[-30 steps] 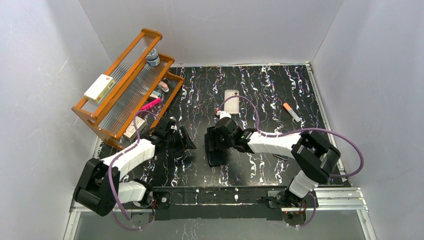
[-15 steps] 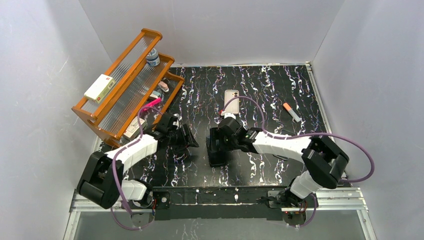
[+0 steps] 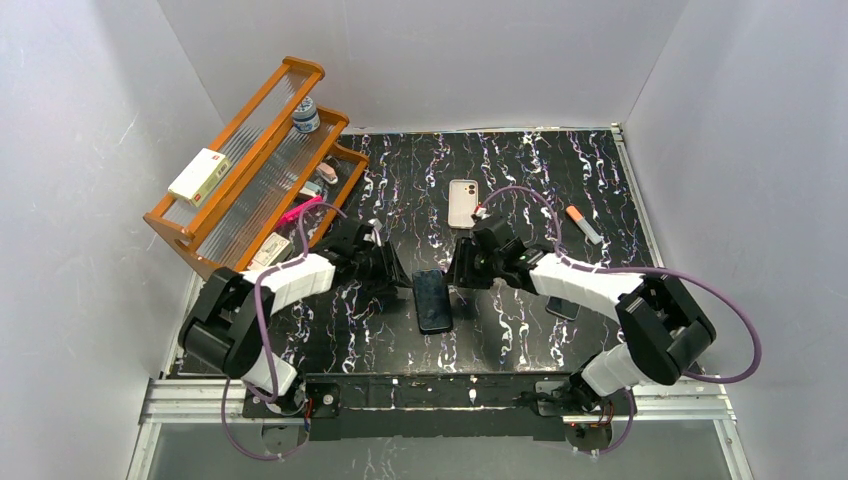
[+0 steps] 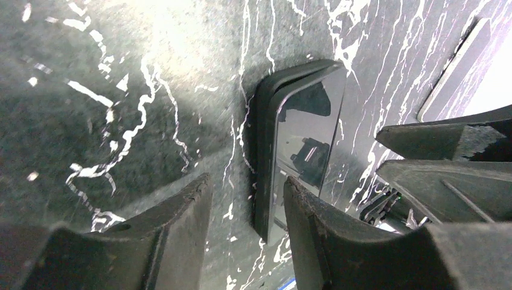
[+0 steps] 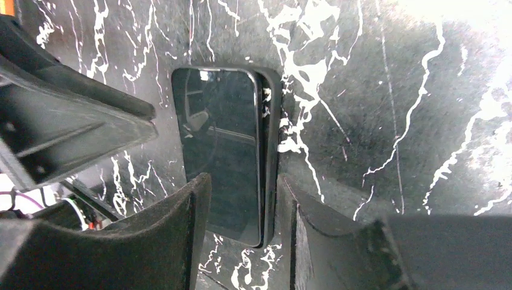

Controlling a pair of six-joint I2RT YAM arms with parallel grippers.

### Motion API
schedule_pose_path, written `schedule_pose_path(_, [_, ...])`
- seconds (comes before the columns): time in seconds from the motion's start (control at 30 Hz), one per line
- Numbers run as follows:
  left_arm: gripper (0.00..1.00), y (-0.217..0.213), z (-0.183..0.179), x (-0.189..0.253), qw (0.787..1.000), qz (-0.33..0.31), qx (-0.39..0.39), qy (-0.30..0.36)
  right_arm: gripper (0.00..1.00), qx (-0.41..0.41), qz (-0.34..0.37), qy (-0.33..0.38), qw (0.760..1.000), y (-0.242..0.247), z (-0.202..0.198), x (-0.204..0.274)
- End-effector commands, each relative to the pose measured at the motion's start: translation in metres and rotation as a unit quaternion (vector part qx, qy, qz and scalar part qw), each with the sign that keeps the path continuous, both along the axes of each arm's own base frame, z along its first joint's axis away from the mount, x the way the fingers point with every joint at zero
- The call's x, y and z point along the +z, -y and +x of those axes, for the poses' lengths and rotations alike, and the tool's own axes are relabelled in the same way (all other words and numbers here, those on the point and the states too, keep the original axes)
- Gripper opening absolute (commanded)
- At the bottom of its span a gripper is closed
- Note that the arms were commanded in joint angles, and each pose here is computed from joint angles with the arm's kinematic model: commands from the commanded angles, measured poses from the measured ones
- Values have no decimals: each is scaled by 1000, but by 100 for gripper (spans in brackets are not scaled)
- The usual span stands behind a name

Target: Put the phone into the phone case

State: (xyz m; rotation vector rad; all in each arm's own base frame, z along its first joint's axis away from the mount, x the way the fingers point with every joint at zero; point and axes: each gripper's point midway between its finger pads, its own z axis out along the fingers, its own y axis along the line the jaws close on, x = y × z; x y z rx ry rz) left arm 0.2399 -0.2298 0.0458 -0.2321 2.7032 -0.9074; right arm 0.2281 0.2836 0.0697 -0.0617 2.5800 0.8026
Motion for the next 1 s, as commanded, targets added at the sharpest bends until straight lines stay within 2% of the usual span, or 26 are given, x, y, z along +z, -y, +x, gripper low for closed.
schedule_pose_path(0.0, [44, 17, 14, 4, 1000, -4, -16, 16, 51, 8, 60, 2, 998, -6, 14, 14])
schedule_pose_path(0.33, [36, 38, 9, -11, 999, -6, -46, -13, 46, 17, 80, -25, 996, -7, 11, -4])
schedule_pose_path(0.53, [19, 47, -5, -17, 997, 4, -68, -23, 38, 27, 77, -50, 995, -9, 5, -23])
schedule_pose_path(0.8, [16, 55, -17, -19, 996, 21, -82, -26, 30, 31, 81, -61, 994, -7, -3, -34])
schedule_pose_path(0.97, [16, 59, -25, -28, 995, 32, -87, -38, 30, 35, 89, -57, 994, -8, -4, -36])
